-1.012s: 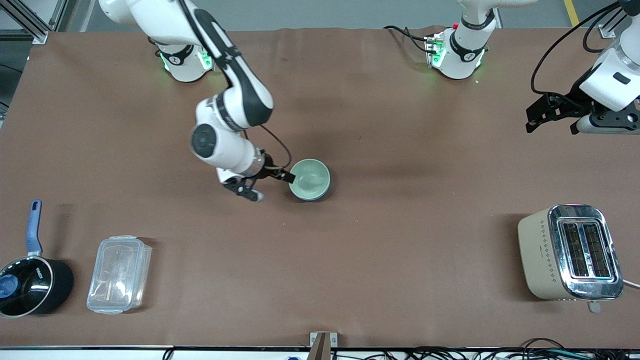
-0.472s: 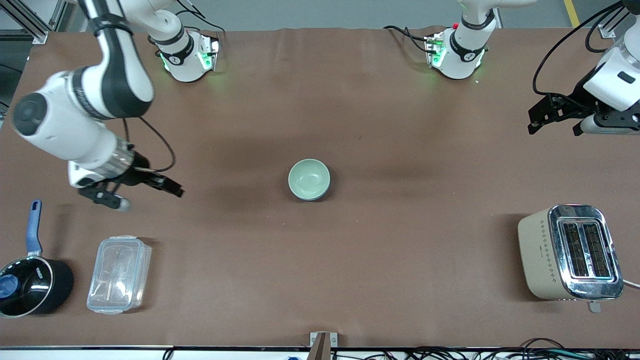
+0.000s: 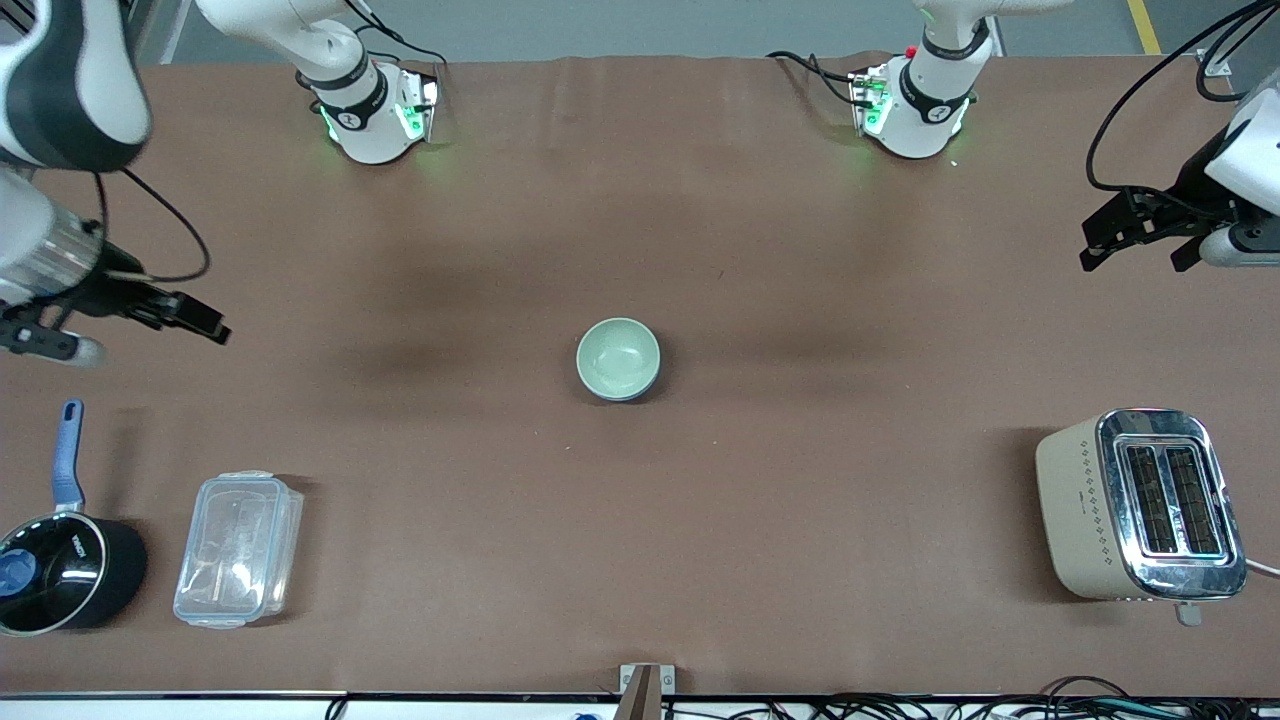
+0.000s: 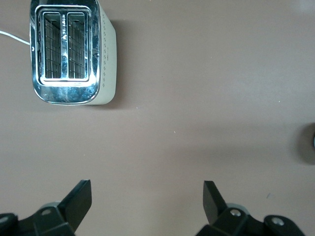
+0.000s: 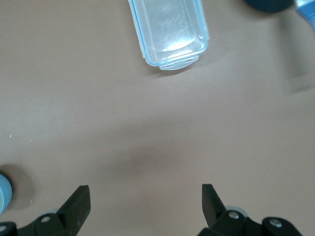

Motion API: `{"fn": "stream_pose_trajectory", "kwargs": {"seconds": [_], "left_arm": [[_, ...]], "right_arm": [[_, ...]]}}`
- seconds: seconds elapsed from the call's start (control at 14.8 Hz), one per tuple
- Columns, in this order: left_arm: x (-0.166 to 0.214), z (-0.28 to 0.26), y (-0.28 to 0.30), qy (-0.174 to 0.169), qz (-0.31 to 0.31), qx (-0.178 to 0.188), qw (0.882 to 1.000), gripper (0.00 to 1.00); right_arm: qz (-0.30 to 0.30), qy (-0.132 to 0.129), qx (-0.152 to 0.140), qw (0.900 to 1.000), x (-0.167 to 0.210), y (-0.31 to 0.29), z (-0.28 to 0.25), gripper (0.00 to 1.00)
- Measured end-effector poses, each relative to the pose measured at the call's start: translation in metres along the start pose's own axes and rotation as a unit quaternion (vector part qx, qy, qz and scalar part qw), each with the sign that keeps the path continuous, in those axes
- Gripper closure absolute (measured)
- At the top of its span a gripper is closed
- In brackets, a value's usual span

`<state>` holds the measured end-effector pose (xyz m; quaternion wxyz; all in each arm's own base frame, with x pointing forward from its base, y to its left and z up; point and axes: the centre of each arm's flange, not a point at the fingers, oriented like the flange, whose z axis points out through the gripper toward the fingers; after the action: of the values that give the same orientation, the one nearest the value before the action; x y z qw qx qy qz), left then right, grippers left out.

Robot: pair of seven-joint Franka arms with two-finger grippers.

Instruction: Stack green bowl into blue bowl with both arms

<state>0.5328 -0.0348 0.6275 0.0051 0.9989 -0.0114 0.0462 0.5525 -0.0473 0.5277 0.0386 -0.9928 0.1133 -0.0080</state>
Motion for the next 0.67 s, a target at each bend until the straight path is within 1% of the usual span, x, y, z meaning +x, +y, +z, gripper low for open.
{"fn": "stream_pose_trajectory", "kwargs": {"seconds": [0.07,0.27,0.4,0.54,0.67], "left_arm": [[0.001,-0.001,-0.001,0.001,-0.001,0.000,1.000,0.00],[0.001,-0.001,-0.003,0.001,-0.003,0.000,1.000,0.00],[0.002,-0.001,-0.003,0.001,-0.003,0.000,1.000,0.00],[0.002,-0.001,-0.004,0.001,-0.003,0.000,1.000,0.00],[0.003,0.001,-0.006,0.000,-0.005,0.000,1.000,0.00]], "right_arm": [[-0.011,0.005,0.001,1.000,0.002,0.005,-0.022,0.00],[-0.043,0.032,0.003,0.999,0.003,0.005,-0.085,0.00],[-0.056,0.035,-0.002,0.998,-0.001,0.001,-0.106,0.00],[-0.075,0.034,-0.030,0.996,-0.006,-0.015,-0.114,0.00],[-0.094,0.021,-0.051,0.994,-0.014,-0.034,-0.119,0.00]]}}
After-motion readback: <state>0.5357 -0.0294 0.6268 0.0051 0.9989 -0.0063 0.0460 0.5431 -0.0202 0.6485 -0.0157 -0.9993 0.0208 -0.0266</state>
